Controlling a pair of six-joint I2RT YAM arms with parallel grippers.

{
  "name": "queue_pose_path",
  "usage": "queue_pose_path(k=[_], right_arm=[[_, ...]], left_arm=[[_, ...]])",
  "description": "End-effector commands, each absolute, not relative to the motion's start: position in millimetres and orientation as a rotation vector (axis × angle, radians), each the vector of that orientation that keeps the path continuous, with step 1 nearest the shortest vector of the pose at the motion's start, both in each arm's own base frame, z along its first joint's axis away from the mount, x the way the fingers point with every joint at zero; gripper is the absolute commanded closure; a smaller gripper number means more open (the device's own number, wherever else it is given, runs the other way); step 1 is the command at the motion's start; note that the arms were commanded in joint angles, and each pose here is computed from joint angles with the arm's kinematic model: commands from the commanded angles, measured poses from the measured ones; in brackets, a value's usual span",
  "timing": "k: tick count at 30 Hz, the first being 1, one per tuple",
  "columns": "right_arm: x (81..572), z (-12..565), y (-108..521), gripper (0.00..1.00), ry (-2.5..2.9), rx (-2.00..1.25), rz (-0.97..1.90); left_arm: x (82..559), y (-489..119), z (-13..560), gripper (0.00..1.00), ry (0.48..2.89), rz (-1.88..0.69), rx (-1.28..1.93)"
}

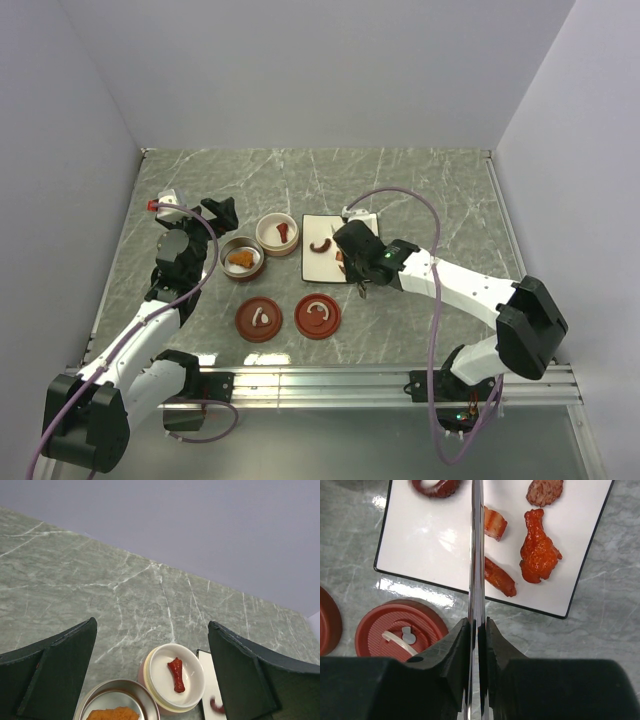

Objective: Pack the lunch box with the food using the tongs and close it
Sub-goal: Pick up the food using the clamp

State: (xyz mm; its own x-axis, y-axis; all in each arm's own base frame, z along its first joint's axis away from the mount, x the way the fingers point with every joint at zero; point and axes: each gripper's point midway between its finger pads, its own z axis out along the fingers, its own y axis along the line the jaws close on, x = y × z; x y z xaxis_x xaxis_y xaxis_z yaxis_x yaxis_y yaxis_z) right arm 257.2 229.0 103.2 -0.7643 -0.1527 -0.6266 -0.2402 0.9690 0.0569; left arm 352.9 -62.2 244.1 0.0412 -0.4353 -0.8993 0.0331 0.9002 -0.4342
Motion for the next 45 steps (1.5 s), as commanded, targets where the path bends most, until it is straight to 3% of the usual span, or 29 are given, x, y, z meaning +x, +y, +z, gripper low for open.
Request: queue_pose_path(k=[1, 10, 20, 31, 45], right_arm=[[271.3, 112.6, 238.3, 0.97, 2.414, -0.258, 0.194], [272.8, 118.8, 237.7, 0.95, 2.410, -0.252, 0.182], [246.0, 147.8, 243.6, 0.74, 2.329, -0.280, 0.405], [241.5, 123.2, 257.0, 0.61, 2.388, -0.337, 0.372], [240.2, 118.4, 256.6, 0.57, 2.406, -0.350, 0.346]], left_arm=[[350.2, -61.7, 260.0, 0.01, 1.437, -0.396, -0.335], [350.2, -61.7, 260.4, 0.01, 1.435, -0.395, -0.334], [349.6, -63.0, 260.7, 0.00, 1.437, -0.403, -0.330], [348.4, -63.4, 262.2, 0.00, 1.434, -0.407, -0.328], [348.3, -62.7, 261.8, 0.01, 1.432, -0.404, -0.330]])
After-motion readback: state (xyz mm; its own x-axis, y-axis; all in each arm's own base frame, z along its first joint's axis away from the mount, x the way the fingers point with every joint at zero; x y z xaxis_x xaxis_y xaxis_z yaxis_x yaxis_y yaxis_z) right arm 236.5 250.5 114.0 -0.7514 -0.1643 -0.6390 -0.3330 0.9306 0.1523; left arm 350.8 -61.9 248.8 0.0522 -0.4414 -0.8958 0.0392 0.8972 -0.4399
